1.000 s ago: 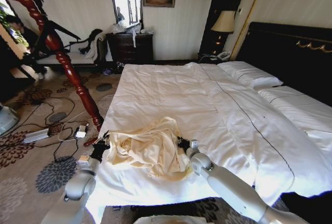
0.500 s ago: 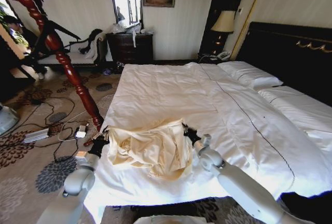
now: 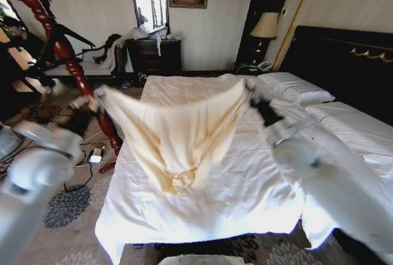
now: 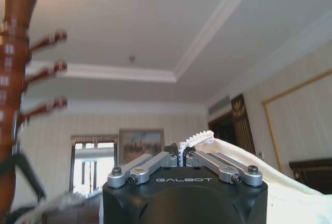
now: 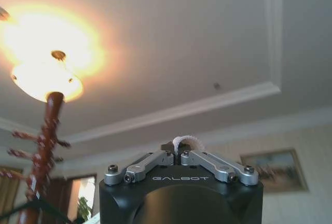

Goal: Pick up the clothes from the bed and hang them on the clothes hanger.

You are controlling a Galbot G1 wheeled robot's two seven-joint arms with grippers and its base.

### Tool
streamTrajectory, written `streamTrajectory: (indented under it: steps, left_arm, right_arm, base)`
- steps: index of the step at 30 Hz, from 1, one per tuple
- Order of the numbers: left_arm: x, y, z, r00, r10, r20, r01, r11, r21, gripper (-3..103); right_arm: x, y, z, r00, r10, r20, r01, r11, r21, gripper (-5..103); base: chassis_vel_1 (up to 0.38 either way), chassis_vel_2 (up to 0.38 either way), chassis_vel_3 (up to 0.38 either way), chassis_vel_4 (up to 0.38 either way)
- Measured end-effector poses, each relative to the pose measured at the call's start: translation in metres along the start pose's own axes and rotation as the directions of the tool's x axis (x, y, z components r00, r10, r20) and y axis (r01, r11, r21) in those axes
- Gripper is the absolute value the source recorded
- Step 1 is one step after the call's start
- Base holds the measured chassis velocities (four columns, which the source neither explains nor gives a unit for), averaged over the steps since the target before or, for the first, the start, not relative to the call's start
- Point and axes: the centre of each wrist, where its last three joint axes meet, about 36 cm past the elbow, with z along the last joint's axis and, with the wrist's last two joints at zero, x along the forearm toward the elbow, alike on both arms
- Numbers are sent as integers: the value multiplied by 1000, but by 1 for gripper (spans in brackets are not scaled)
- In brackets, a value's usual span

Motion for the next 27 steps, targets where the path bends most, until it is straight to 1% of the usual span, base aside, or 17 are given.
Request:
streamTrajectory:
  steps: [2, 3, 5, 7, 8, 13, 14, 16, 17, 18, 20, 21, 22, 23, 24, 26, 27]
  left_arm:
    - [-3, 2, -35, 998, 8, 55, -7, 1000, -16, 2]
    - [-3, 2, -35, 998, 8, 55, -7, 1000, -16, 2]
    - [-2, 0, -63, 995, 13, 100, -11, 1000, -20, 2]
    - [0, -3, -80, 992, 16, 126, -13, 1000, -22, 2]
    - [0, -3, -80, 992, 16, 126, -13, 1000, -22, 2]
    - [7, -11, -91, 989, 24, 143, -23, 1000, -9, 2]
    - [10, -14, -91, 989, 28, 145, -29, 1000, 3, 2]
    - [17, -19, -85, 991, 27, 132, -32, 999, 34, 2]
    - [17, -19, -85, 991, 27, 132, -32, 999, 34, 2]
    - [19, -20, -77, 993, 18, 118, -24, 999, 46, 2]
    - [23, -22, -47, 998, -13, 61, 8, 998, 70, 2]
    - [24, -22, -37, 999, -22, 41, 19, 997, 77, 2]
    - [24, -22, -37, 999, -22, 41, 19, 997, 77, 2]
    - [25, -23, -25, 999, -33, 15, 32, 996, 86, 2]
    - [28, -24, -1, 998, -52, -34, 56, 993, 105, 2]
    - [32, -29, 29, 993, -67, -96, 80, 987, 140, 2]
    - [32, -29, 29, 993, -67, -96, 80, 987, 140, 2]
  right_arm:
    - [-9, 14, -33, 996, -49, 71, 49, 999, 4, 1]
    - [-9, 14, -33, 996, -49, 71, 49, 999, 4, 1]
    - [-13, 28, -57, 989, -96, 116, 95, 995, 12, 1]
    - [-13, 41, -71, 983, -128, 133, 125, 992, 27, 1]
    - [-13, 41, -71, 983, -128, 133, 125, 992, 27, 1]
    - [-5, 64, -81, 985, -139, 101, 136, 990, 38, 1]
    - [1, 74, -83, 987, -140, 82, 138, 990, 26, 1]
    - [15, 87, -79, 989, -144, 19, 144, 989, 20, 1]
    - [15, 87, -79, 989, -144, 19, 144, 989, 20, 1]
    - [21, 87, -72, 991, -136, -17, 137, 990, 29, 1]
    - [30, 77, -51, 992, -87, -97, 92, 994, 54, 1]
    - [32, 73, -45, 991, -68, -114, 75, 995, 61, 1]
    - [32, 73, -45, 991, -68, -114, 75, 995, 61, 1]
    - [35, 68, -38, 990, -44, -134, 54, 996, 69, 1]
    - [39, 58, -24, 986, -1, -165, 15, 996, 83, 1]
    - [45, 49, -12, 981, 35, -188, -17, 995, 98, 1]
    - [45, 49, -12, 981, 35, -188, -17, 995, 98, 1]
  base:
    - [0, 0, 0, 0]
    - [0, 0, 0, 0]
    - [0, 0, 0, 0]
    - [0, 0, 0, 0]
    - [0, 0, 0, 0]
    - [0, 0, 0, 0]
    - [0, 0, 0, 0]
    - [0, 0, 0, 0]
    - [0, 0, 0, 0]
    - [0, 0, 0, 0]
    - [0, 0, 0, 0]
    - [0, 0, 0, 0]
    - [0, 0, 0, 0]
    - [0, 0, 0, 0]
    - [0, 0, 0, 0]
    - [0, 0, 0, 0]
    - [0, 0, 0, 0]
